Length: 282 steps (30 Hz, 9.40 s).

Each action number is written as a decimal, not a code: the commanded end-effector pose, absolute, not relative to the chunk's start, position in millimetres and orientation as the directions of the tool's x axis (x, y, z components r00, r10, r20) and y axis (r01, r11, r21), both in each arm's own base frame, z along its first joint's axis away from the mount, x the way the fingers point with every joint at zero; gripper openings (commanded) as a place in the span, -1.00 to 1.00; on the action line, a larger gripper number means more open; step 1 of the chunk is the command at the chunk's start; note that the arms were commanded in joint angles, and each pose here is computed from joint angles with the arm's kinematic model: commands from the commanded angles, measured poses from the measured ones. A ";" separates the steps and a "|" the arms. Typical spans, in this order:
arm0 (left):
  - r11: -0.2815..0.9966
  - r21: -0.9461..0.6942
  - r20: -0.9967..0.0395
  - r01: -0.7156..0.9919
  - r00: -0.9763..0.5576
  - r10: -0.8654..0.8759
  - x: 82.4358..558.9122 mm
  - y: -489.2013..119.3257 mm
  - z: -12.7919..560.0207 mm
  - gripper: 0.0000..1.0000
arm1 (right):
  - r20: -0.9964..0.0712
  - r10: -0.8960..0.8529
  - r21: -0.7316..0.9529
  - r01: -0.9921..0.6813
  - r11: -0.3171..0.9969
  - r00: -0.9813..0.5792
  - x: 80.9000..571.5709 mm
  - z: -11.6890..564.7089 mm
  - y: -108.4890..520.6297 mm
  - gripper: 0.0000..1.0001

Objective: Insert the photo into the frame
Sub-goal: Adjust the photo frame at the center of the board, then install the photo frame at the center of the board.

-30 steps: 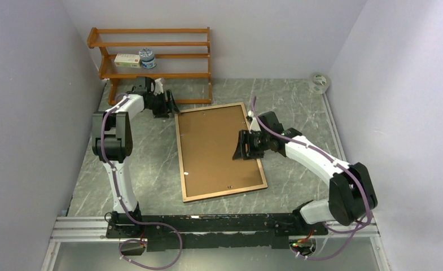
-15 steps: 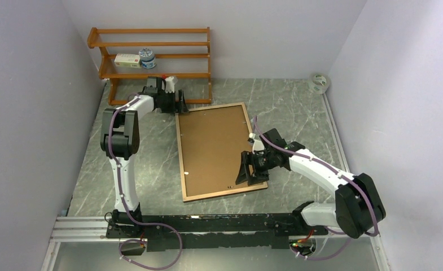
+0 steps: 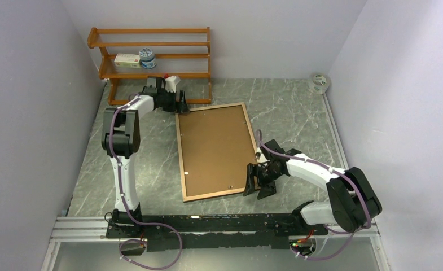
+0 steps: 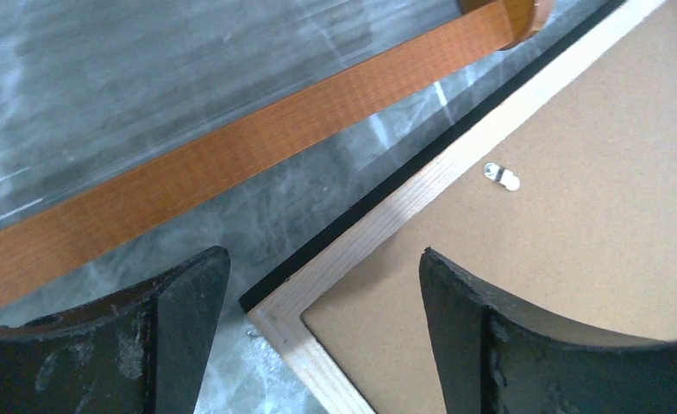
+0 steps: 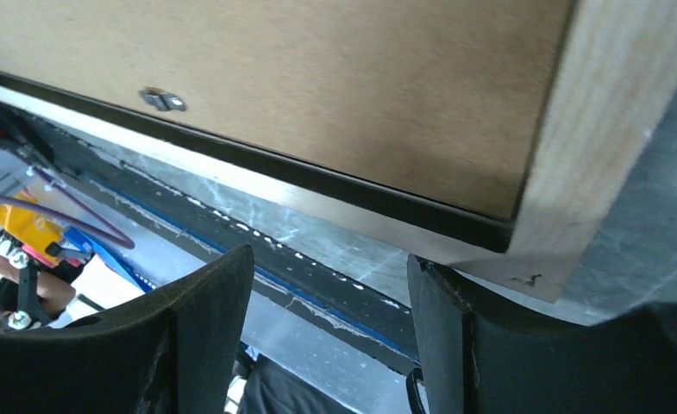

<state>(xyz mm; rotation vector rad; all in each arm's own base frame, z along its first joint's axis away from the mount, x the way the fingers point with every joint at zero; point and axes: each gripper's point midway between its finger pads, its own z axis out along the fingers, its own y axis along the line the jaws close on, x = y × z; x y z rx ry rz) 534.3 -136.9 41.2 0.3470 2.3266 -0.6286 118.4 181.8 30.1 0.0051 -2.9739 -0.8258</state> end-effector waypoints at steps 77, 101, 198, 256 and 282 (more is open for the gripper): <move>0.933 -0.320 -0.279 -0.167 -0.924 -0.261 309.0 -113.0 37.8 0.58 | -0.305 0.476 0.080 0.476 0.876 -0.825 337.2 43.3 57.6 0.66; 0.934 -0.337 -0.179 -0.118 -0.966 -0.186 292.0 -120.7 28.8 0.51 | -0.296 0.435 0.023 0.449 0.893 -0.851 308.9 30.9 65.7 0.22; 0.954 -0.260 -0.134 -0.150 -0.973 -0.189 301.7 -111.6 10.6 -0.41 | -0.333 -0.080 0.676 -0.297 0.675 -0.940 354.9 41.4 457.7 -0.46; 0.960 -0.232 -0.153 -0.157 -0.969 -0.196 308.0 -106.9 17.4 -0.41 | -0.447 -0.018 0.732 -0.377 0.568 -0.894 392.4 89.5 454.1 -0.22; 0.953 -0.254 -0.144 -0.163 -0.968 -0.204 305.7 -110.8 13.2 -0.57 | -0.419 -0.138 0.693 -0.414 0.591 -0.897 341.9 44.4 466.2 -0.45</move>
